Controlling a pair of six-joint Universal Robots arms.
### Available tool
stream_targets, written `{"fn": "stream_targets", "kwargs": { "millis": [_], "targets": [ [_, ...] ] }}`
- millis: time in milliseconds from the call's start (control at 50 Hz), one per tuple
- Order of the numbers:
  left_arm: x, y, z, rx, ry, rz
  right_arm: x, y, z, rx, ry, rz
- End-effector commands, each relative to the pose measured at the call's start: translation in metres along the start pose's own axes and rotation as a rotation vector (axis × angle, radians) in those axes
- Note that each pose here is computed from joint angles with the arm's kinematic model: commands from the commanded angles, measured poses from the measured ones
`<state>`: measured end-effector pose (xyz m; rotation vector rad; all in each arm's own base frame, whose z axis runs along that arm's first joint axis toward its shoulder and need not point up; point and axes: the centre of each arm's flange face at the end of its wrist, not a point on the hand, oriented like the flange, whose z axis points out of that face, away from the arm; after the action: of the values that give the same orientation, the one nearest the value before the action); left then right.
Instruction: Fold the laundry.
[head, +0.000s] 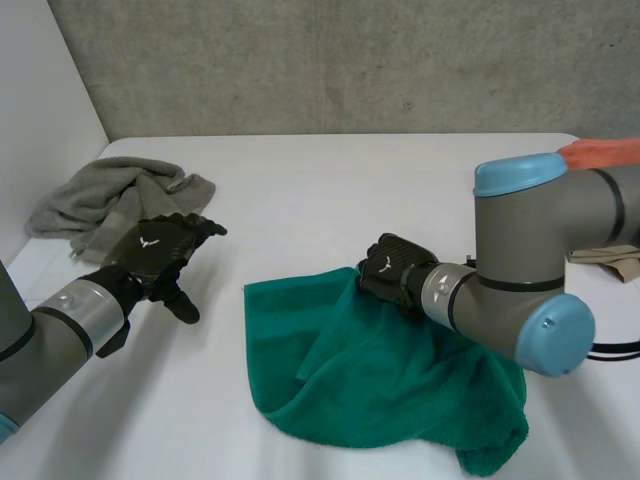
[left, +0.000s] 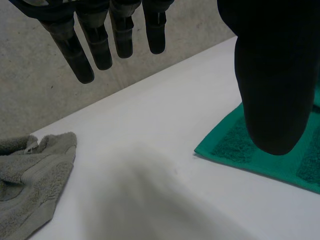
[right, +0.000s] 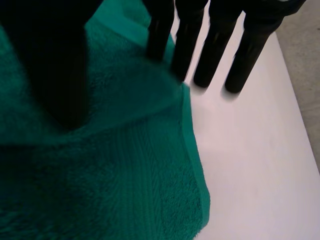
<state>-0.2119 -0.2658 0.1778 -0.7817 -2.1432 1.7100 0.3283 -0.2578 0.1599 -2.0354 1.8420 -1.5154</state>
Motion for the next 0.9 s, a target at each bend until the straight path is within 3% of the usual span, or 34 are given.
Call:
{"fn": "stream_targets", "kwargs": {
  "millis": [20, 140, 340, 540, 700, 760, 900],
  "targets": [
    [0.005, -0.002, 0.0, 0.007, 0.015, 0.005, 0.021, -0.01, 0.011, 0.054, 0.084, -0.031],
    [0.008, -0.005, 0.001, 0.018, 0.025, 0.013, 0.072, -0.059, -0.035, 0.231, 0.295, 0.011],
    [0.028, -0.005, 0.012, 0.027, 0.097, 0.025, 0.109, -0.109, -0.119, 0.406, 0.449, 0.103],
    [0.071, 0.024, 0.038, -0.056, 0.236, 0.023, 0.111, -0.132, -0.181, 0.492, 0.533, 0.104],
    [0.091, 0.03, 0.042, -0.196, 0.306, -0.029, 0.12, -0.122, -0.192, 0.484, 0.561, 0.169],
    [0.081, 0.015, 0.052, -0.158, 0.261, -0.023, 0.128, -0.101, -0.185, 0.413, 0.577, 0.191],
    [0.011, -0.063, 0.086, 0.181, -0.118, 0.054, 0.155, -0.052, -0.147, 0.275, 0.596, 0.257]
  ]
}}
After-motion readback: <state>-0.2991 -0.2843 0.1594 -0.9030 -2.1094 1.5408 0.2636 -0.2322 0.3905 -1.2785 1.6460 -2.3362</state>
